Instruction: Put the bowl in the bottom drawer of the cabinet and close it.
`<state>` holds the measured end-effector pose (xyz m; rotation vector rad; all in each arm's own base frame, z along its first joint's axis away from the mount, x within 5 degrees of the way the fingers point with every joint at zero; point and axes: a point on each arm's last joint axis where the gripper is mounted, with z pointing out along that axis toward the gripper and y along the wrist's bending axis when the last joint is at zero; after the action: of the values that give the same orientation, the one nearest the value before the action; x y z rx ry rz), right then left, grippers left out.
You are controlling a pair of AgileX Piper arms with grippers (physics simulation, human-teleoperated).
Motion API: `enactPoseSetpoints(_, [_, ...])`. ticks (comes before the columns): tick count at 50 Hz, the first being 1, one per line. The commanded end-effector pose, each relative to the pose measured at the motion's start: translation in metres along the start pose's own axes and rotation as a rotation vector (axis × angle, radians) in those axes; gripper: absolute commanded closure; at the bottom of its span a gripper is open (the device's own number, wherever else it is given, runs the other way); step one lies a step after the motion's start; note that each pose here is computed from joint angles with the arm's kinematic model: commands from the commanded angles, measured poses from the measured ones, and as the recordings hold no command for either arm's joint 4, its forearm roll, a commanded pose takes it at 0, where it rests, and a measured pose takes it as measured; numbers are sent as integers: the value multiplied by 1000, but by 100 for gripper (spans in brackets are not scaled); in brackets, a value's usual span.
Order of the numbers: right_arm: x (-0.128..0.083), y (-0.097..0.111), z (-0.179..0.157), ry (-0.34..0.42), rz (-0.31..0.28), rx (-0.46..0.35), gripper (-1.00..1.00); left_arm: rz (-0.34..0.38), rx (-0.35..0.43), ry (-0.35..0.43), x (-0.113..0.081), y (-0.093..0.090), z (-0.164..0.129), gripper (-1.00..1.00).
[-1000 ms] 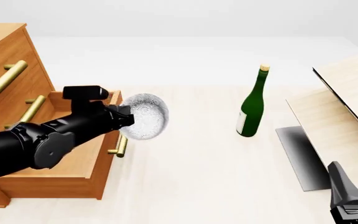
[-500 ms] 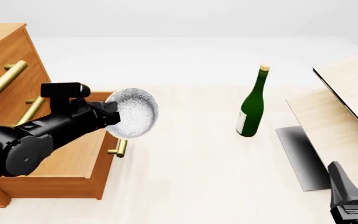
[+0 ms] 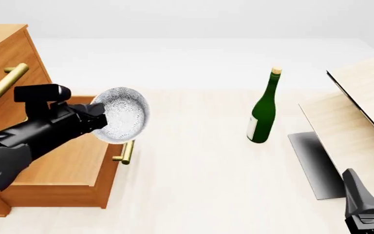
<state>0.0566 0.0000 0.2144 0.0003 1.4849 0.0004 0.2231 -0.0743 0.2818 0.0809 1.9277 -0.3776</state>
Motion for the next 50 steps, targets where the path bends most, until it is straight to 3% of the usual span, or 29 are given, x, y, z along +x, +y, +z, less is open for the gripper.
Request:
enactPoseSetpoints(1, [0, 0, 0, 0, 0, 0, -100, -24, -31, -28, -5, 8, -10, 100])
enactPoseSetpoints(50, [0, 0, 0, 0, 0, 0, -100, -58, -243, -86, -8, 58, -24, 100])
